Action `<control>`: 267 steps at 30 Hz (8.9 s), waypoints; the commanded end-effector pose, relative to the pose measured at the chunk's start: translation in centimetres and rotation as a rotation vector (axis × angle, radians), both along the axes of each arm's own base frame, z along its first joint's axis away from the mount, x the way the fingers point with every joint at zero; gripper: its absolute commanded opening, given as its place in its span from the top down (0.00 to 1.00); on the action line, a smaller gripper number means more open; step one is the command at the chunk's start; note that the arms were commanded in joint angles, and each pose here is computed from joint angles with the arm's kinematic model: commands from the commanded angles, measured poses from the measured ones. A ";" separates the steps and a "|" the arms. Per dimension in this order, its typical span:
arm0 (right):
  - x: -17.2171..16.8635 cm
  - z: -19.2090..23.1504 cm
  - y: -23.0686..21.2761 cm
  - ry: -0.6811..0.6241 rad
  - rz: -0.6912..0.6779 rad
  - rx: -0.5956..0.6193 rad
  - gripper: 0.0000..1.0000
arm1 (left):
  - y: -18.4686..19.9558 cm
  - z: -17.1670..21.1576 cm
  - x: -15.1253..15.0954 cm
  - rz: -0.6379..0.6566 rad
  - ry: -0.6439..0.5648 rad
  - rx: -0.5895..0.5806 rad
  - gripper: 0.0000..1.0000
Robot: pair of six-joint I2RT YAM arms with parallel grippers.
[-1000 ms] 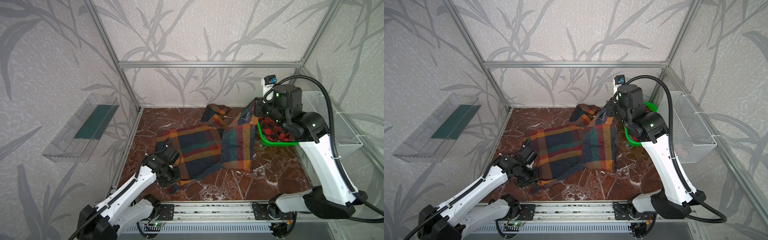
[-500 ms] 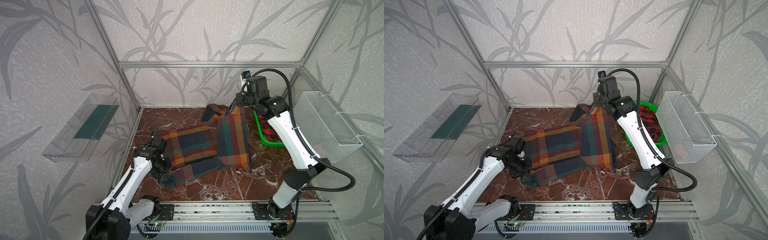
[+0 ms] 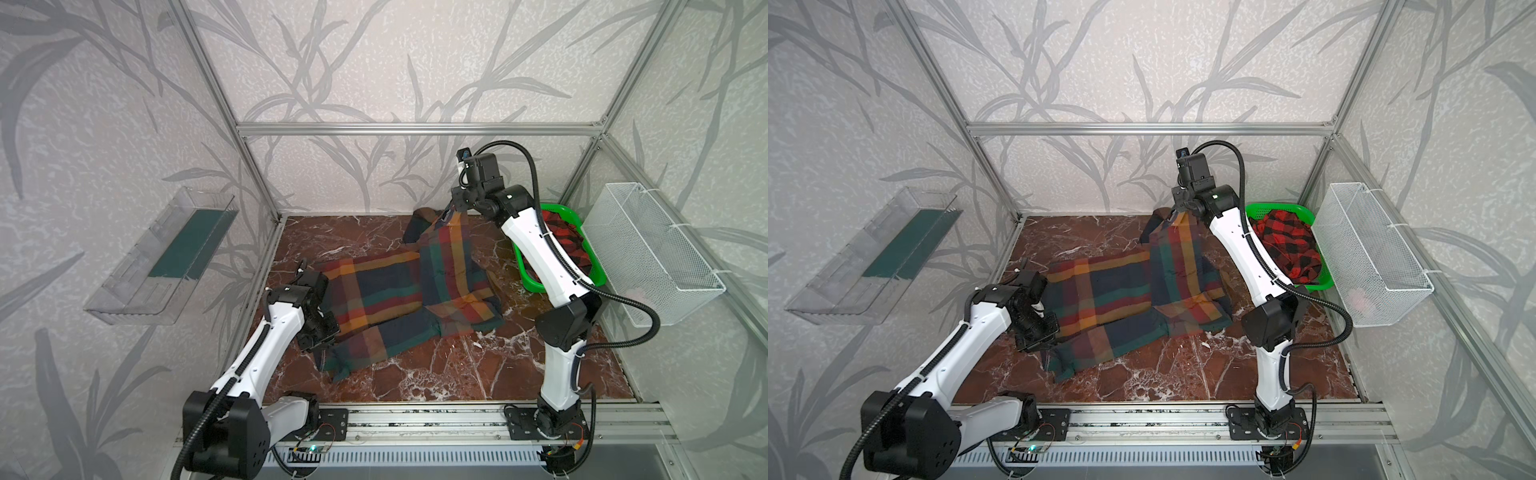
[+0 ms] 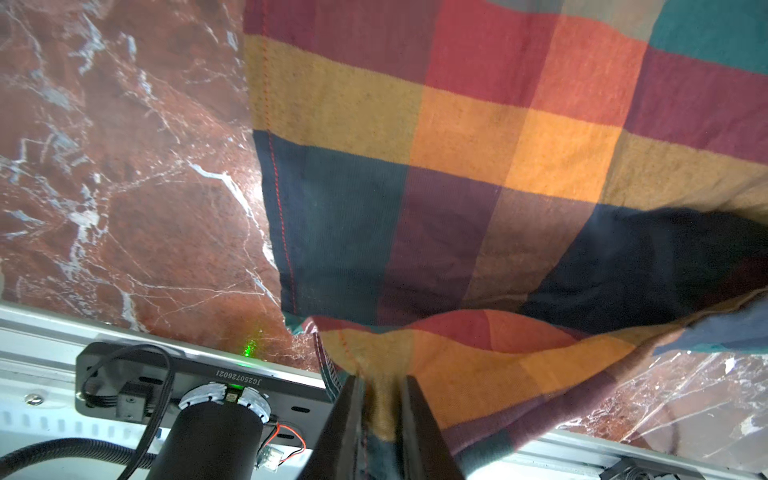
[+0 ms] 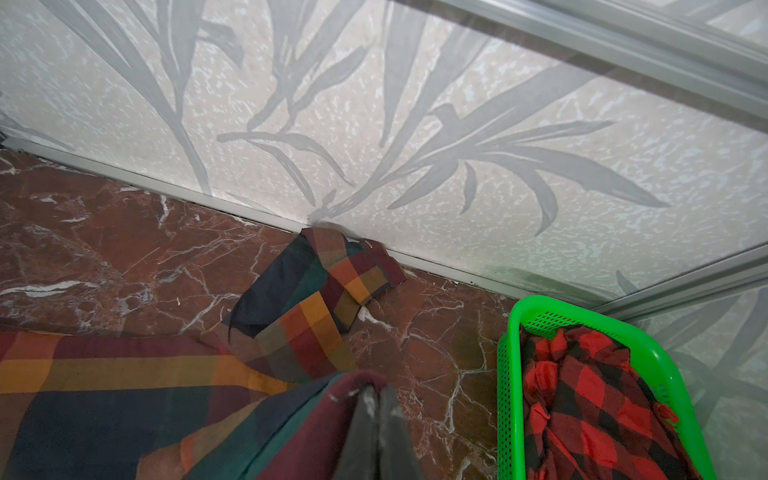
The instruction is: Fold and stack the long sleeve shirts
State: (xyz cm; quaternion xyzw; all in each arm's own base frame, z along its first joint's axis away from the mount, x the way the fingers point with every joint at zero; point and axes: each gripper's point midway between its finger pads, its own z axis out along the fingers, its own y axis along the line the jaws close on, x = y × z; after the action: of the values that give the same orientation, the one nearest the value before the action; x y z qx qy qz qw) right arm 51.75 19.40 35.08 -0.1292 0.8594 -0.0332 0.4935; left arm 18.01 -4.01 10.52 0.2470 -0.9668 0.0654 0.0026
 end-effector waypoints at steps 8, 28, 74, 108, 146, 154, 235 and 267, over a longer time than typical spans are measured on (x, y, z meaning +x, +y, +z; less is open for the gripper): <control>4.2 -0.7 2.0 -0.046 0.035 -0.010 1.00 | 1.2 0.6 1.8 0.013 0.002 0.044 0.81; 4.6 -6.4 5.5 0.103 0.133 0.003 0.67 | -4.2 4.3 -0.3 -0.004 -0.180 -0.113 0.61; -22.1 -30.6 -9.3 0.686 -0.338 0.277 0.44 | -0.5 -10.1 1.2 -0.019 0.216 0.193 0.61; -27.0 -30.6 -10.2 0.687 -0.267 0.397 0.34 | -1.3 -2.6 1.9 0.074 -0.020 -0.042 0.55; -31.3 -29.7 -12.9 0.734 -0.403 0.396 1.00 | 3.3 -8.4 4.2 -0.072 0.269 0.304 0.57; -33.1 -30.1 -11.2 0.800 -0.357 0.462 0.87 | 2.7 -5.7 7.2 -0.069 0.127 0.193 0.48; -14.4 -13.0 5.3 0.431 0.039 0.922 1.00 | 2.9 7.8 5.6 -0.051 -0.568 0.186 0.01; -27.9 -12.0 25.3 0.248 0.197 1.206 1.00 | 3.9 8.8 4.6 -0.028 -0.657 0.238 0.01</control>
State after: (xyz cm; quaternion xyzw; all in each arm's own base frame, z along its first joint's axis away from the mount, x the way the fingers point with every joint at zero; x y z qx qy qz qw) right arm 22.99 43.34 18.74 0.0669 0.8093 0.4652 0.3522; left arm 22.86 -0.63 19.39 0.1952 -0.9222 0.0419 -0.3313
